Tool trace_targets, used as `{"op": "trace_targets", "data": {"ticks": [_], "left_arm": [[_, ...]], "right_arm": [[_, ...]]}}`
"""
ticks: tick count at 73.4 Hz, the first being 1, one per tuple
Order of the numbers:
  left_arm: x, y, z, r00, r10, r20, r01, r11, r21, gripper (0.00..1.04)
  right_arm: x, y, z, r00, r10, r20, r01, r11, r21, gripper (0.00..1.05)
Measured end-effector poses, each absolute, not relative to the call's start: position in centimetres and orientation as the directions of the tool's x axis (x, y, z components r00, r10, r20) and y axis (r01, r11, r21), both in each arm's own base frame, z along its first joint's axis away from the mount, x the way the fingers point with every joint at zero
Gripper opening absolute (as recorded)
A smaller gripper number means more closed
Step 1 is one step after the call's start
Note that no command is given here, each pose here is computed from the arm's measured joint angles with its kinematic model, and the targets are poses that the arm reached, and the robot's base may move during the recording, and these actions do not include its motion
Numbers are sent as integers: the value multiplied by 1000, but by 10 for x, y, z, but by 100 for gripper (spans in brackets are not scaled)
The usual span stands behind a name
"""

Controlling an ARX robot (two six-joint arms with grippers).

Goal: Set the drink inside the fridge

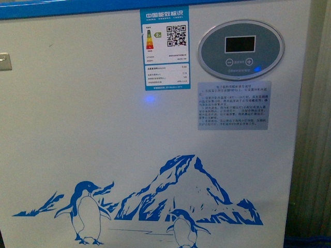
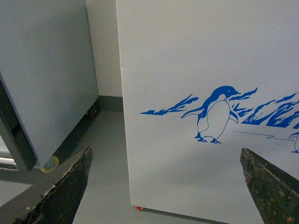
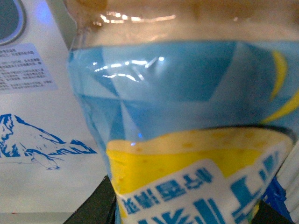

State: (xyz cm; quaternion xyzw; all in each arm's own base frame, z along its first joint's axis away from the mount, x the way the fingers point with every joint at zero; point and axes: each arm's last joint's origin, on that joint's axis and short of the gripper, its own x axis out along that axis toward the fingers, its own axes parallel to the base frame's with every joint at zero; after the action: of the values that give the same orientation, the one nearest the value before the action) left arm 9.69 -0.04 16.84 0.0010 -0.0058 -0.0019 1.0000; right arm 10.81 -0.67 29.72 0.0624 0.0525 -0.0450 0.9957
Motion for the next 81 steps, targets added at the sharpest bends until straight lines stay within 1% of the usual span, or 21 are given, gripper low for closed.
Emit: {"op": "trace_targets", "data": {"ticks": [15,24,38,81], "left_arm": [[97,0,168,1000,-4,11,4,1000,2,97],[97,0,168,1000,-3,12,3,1000,2,97],[97,0,168,1000,-4,11,4,1000,2,97],[97,0,168,1000,-3,12,3,1000,2,97]], "right_arm": [[102,5,306,1000,-18,-19,20,991,132,37],[102,9,309,999,-28,20,25,993,117,37],[102,9,310,999,-49,24,46,993,111,37],[102,10,308,999,-42,19,40,994,99,37]]}}
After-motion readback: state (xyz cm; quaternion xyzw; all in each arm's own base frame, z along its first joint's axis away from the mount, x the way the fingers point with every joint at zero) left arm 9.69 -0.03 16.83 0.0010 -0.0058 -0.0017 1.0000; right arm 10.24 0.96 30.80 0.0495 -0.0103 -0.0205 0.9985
